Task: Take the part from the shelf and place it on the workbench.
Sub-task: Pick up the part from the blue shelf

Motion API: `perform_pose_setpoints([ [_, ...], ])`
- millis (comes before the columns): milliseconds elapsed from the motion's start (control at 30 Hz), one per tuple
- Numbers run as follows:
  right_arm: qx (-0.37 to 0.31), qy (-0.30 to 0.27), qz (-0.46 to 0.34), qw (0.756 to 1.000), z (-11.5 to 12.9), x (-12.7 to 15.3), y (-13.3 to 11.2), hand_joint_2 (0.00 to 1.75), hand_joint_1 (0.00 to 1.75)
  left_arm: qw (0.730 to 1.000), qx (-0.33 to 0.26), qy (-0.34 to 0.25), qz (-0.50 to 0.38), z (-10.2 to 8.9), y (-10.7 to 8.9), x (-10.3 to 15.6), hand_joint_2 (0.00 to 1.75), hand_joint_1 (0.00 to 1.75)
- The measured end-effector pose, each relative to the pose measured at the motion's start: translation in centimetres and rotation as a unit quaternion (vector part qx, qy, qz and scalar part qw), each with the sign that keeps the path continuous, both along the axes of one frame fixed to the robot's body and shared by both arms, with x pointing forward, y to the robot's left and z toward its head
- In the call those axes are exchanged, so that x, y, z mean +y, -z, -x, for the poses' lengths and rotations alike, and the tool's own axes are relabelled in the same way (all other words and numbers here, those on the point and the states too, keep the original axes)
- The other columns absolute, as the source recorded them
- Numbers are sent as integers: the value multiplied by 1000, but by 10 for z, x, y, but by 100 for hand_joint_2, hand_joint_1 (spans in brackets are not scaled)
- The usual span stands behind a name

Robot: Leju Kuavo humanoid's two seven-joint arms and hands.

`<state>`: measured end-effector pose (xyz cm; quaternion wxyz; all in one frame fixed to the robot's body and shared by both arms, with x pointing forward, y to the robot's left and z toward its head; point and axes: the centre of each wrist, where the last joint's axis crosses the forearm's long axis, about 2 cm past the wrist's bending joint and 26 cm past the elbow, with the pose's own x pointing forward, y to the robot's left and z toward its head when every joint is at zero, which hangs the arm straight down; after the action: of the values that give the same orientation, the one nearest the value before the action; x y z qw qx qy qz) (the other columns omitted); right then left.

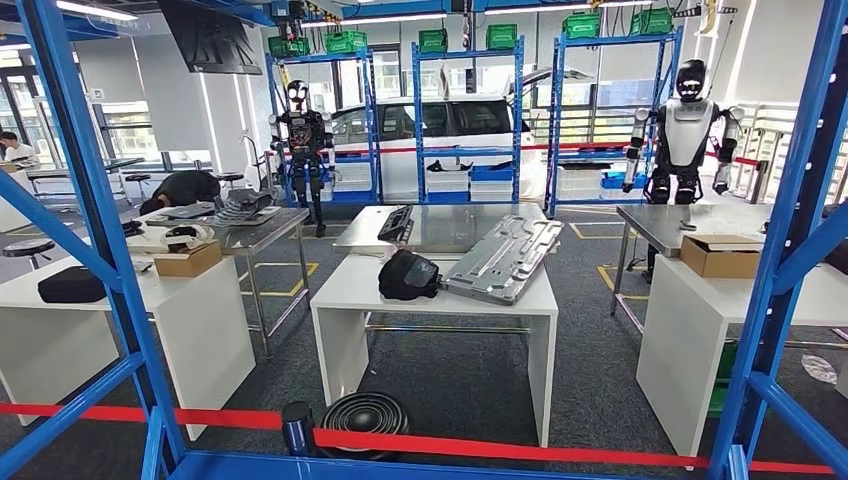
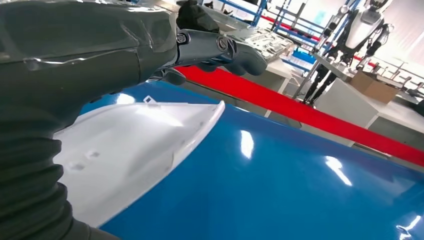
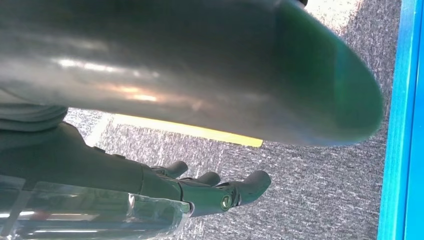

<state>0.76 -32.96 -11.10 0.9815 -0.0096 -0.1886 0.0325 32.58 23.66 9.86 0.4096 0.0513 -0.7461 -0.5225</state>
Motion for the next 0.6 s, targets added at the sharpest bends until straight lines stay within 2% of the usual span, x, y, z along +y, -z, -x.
perform_pose_setpoints([
  [333,4,3,0,1000,3,1,0,0,0,1000,-11,14,14,-2,-9,-4,175,0],
  [600,4,6,7,1000,5,-4,0,0,0,999,8,31,23,4,-3,-9,175,0],
])
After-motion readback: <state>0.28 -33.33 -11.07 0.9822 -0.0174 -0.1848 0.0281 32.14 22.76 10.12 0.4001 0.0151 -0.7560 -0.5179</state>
